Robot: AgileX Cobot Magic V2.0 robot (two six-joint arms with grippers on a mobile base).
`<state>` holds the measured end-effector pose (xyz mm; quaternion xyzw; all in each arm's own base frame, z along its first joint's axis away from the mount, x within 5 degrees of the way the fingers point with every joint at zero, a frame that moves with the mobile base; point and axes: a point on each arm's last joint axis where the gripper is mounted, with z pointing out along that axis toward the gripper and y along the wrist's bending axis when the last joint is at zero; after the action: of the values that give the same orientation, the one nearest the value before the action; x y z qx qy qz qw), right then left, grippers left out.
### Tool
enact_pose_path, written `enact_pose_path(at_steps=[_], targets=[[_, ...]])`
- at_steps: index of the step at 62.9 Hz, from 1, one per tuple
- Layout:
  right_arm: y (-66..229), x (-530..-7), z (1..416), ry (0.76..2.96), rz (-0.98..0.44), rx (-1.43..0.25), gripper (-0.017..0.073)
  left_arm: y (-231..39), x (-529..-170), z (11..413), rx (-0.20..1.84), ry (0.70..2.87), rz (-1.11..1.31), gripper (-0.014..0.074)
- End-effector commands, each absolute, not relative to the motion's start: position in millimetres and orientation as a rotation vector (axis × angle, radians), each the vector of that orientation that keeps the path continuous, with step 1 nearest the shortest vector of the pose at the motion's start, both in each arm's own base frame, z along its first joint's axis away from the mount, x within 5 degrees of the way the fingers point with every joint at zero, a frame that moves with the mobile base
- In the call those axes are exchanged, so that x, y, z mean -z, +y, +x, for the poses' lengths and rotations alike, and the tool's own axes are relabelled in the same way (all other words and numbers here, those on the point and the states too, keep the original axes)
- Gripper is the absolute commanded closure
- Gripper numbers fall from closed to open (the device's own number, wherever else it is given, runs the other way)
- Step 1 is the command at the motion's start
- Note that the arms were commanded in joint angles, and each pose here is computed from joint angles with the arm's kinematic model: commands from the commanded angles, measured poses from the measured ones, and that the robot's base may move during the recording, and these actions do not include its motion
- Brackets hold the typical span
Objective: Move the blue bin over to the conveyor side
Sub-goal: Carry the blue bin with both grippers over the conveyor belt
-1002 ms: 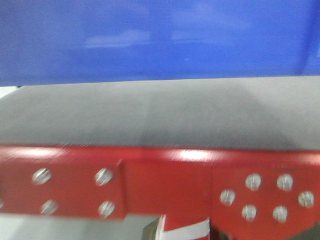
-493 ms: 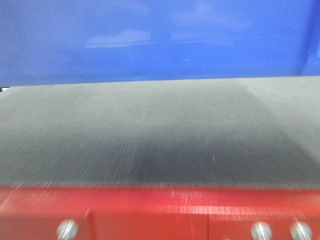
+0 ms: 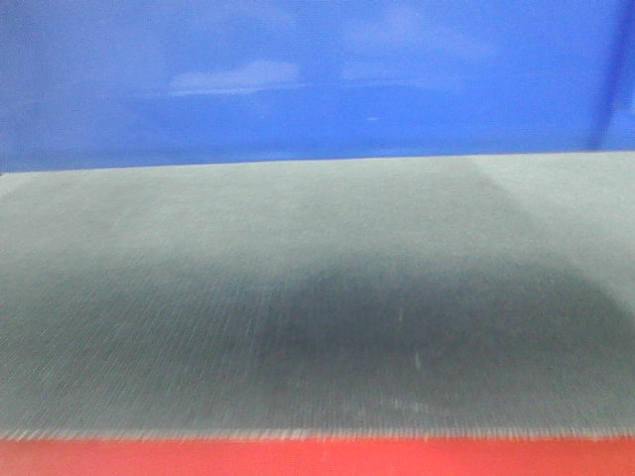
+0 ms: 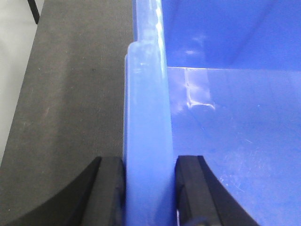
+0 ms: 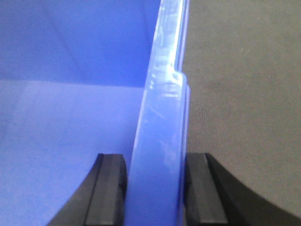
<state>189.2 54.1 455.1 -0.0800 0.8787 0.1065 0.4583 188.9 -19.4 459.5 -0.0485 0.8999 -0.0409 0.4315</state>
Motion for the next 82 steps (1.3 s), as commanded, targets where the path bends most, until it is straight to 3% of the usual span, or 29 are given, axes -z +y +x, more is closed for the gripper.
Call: enact_pose_path(at_steps=[1,82], targets=[[52,-473,184,2.02,-0.212,-0.252,0.064,-19,-474,187,0.11,2.119,-0.103,0.0612],[54,-468,193,1.999,-0.207,-0.252,0.064,-21,-472,198,0.114,2.102,-0.098,0.0612]])
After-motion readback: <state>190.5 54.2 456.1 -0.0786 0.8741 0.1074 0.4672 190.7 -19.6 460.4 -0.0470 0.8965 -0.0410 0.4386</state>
